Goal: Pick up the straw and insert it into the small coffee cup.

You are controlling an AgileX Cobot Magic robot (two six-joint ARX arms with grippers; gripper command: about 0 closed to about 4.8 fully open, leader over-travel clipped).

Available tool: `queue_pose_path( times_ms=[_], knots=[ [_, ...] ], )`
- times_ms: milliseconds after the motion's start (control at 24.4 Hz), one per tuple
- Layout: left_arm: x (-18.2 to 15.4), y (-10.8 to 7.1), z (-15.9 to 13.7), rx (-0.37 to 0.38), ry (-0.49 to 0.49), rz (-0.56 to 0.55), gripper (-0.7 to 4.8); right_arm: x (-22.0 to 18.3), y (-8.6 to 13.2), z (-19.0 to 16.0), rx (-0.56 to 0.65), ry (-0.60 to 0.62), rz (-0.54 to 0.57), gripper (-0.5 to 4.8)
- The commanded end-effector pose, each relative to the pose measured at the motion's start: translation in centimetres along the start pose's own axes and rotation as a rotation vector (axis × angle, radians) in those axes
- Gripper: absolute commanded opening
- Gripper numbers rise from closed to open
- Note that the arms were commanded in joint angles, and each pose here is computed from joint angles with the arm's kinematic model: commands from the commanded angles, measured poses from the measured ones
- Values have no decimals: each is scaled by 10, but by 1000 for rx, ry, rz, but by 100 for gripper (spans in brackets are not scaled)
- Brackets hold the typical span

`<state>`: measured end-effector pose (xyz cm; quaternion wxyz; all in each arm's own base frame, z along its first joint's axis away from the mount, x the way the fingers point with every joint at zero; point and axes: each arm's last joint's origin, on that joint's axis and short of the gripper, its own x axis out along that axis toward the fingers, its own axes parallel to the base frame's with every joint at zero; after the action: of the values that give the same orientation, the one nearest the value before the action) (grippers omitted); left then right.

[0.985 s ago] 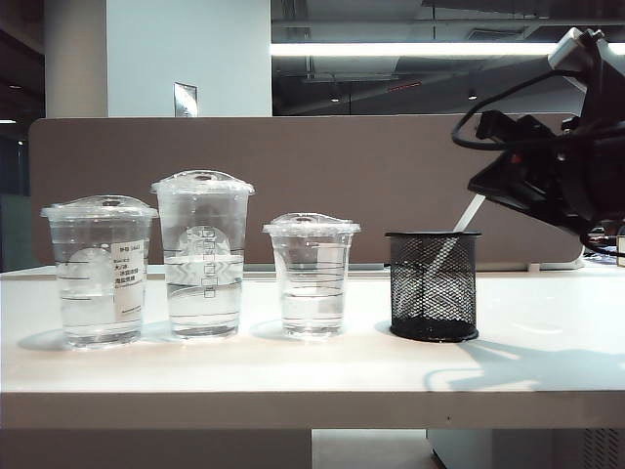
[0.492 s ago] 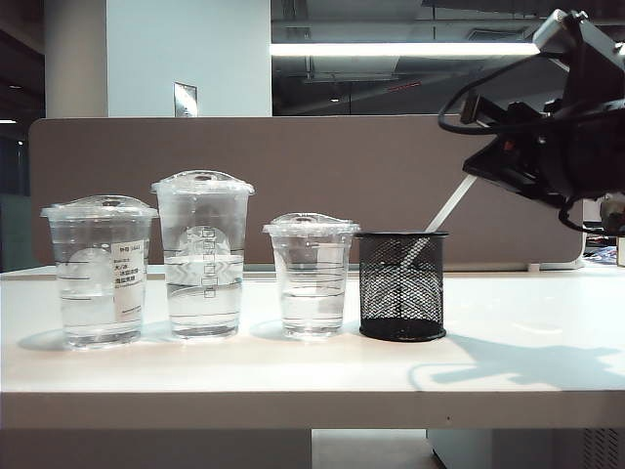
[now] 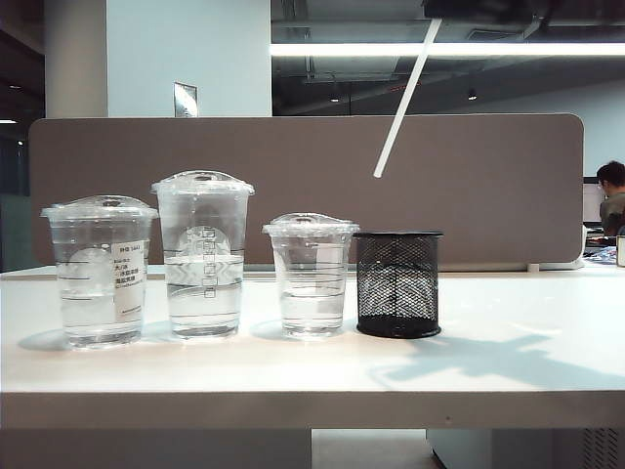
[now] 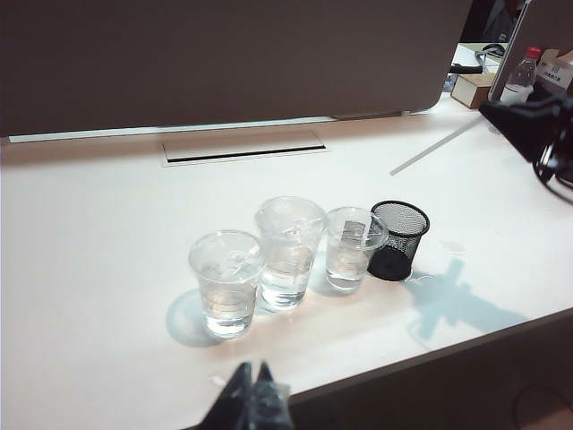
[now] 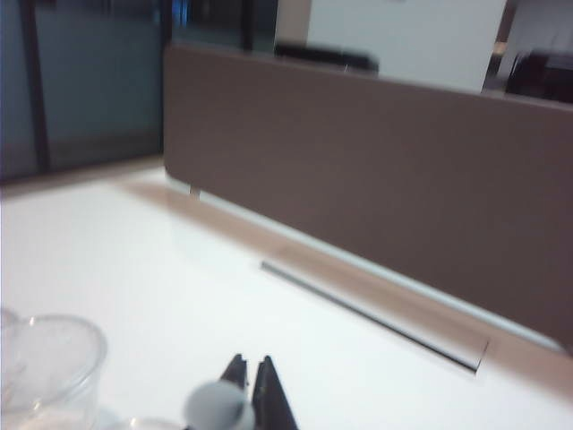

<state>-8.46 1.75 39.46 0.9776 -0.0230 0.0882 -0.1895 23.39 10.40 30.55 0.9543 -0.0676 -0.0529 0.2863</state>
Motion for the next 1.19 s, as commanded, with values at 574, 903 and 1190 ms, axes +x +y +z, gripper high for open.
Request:
queue_pose_path(
  times_ms=[574, 903, 1190],
  knots=[
    [0, 0, 1, 3, 1, 5, -4, 31, 50, 14, -4, 184, 280, 12],
    [0, 0, 0, 2, 3, 5, -4, 33, 47, 32, -38, 96, 256, 12],
    [0, 0, 0, 2, 3, 5, -4, 38, 46, 29, -34, 190, 222, 12]
  ],
)
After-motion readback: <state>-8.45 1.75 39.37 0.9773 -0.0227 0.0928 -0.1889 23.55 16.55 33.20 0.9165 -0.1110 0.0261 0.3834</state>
